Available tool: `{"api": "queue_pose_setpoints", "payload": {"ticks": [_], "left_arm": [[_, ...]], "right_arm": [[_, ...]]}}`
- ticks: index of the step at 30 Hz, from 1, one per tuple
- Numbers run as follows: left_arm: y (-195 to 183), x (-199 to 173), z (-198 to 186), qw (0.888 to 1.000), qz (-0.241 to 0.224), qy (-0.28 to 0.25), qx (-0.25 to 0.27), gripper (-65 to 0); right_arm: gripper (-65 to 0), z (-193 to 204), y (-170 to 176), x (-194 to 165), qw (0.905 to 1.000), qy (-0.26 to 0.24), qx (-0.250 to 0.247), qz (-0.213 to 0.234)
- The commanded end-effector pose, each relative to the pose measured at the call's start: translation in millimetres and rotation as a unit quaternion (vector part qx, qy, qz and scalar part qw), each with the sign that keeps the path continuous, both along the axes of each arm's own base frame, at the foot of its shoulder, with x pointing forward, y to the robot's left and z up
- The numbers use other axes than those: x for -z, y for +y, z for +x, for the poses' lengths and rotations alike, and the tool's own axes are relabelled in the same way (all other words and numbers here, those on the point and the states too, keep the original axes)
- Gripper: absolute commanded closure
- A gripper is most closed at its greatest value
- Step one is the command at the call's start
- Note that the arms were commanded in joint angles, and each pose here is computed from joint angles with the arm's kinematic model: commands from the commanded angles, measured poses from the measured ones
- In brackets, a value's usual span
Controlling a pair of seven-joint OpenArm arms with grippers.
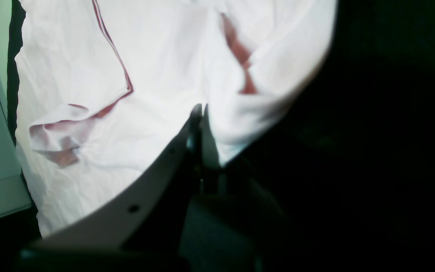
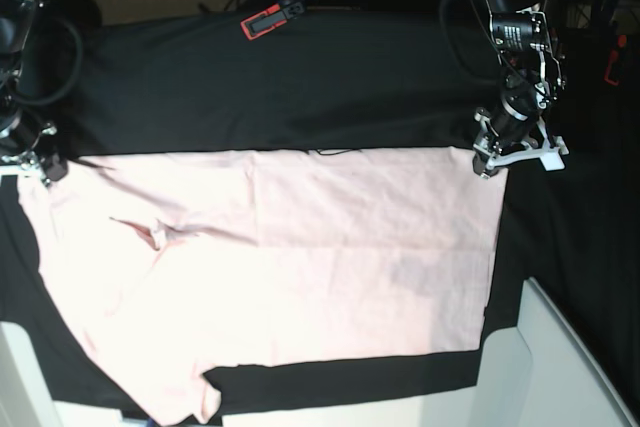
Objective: Fold the T-shirt properly
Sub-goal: 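Drag both held corners away from the hem, flattening the shirt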
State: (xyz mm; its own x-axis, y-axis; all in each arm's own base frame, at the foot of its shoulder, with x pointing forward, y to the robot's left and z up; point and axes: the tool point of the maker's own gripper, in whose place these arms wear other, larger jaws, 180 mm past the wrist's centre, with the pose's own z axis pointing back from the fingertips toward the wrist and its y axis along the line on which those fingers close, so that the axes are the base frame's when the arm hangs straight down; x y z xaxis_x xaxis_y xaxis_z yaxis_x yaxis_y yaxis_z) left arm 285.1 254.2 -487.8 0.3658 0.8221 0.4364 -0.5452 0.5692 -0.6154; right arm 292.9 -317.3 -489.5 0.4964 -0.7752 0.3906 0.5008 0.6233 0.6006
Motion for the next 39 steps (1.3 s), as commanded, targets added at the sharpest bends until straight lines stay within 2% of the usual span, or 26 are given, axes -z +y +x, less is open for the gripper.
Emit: {"api": "queue_pose_setpoints", "payload": {"ticks": [1, 2, 3, 15, 27, 29, 33, 35, 39], "left_arm": [[3.3, -8.0, 7.6, 1.000, 0.005, -0.014, 0.001, -4.7], [3.3, -6.9, 6.5, 1.000, 0.005, -0.012, 0.001, -0.5], [3.2, -6.8, 6.4, 1.000, 0.003, -0.012, -0.001, 0.0], [16.7, -11.3, -24.7, 0.999, 0.035, -0.005, 0.000, 0.0], [31.1, -11.8, -45.6, 0.998, 0.062, 0.012, 0.011, 0.0], [33.1, -11.8, -47.0, 0.998, 0.065, 0.014, 0.012, 0.0], [39.0, -12.2, -54.8, 0.994, 0.100, 0.030, 0.032, 0.0], [40.3, -13.4, -62.9, 0.989, 0.129, 0.043, 0.050, 0.0], [39.2, -16.6, -76.5, 0.986, 0.148, 0.051, 0.057, 0.0]], "right_arm": [[-0.1, 12.2, -13.2, -15.5, 0.9996, -0.024, 0.006, -0.012], [0.0, 12.2, -13.2, -15.5, 0.9996, -0.024, 0.006, -0.012], [0.0, 11.4, -13.0, -14.9, 0.9996, -0.023, 0.006, -0.012], [0.0, -0.8, -13.4, -9.1, 0.9998, -0.012, 0.003, -0.014], [0.0, -27.0, -21.6, -28.3, 0.9973, -0.027, -0.022, -0.064], [0.0, -34.9, -20.6, -29.7, 0.9977, -0.031, -0.018, -0.058], [0.0, -50.6, -19.1, -28.6, 0.9989, -0.038, 0.002, -0.027], [0.0, -59.9, -19.6, -24.5, 0.9992, -0.029, 0.004, -0.025], [0.0, -75.8, -18.6, -19.7, 0.9995, -0.016, 0.000, -0.028]]}}
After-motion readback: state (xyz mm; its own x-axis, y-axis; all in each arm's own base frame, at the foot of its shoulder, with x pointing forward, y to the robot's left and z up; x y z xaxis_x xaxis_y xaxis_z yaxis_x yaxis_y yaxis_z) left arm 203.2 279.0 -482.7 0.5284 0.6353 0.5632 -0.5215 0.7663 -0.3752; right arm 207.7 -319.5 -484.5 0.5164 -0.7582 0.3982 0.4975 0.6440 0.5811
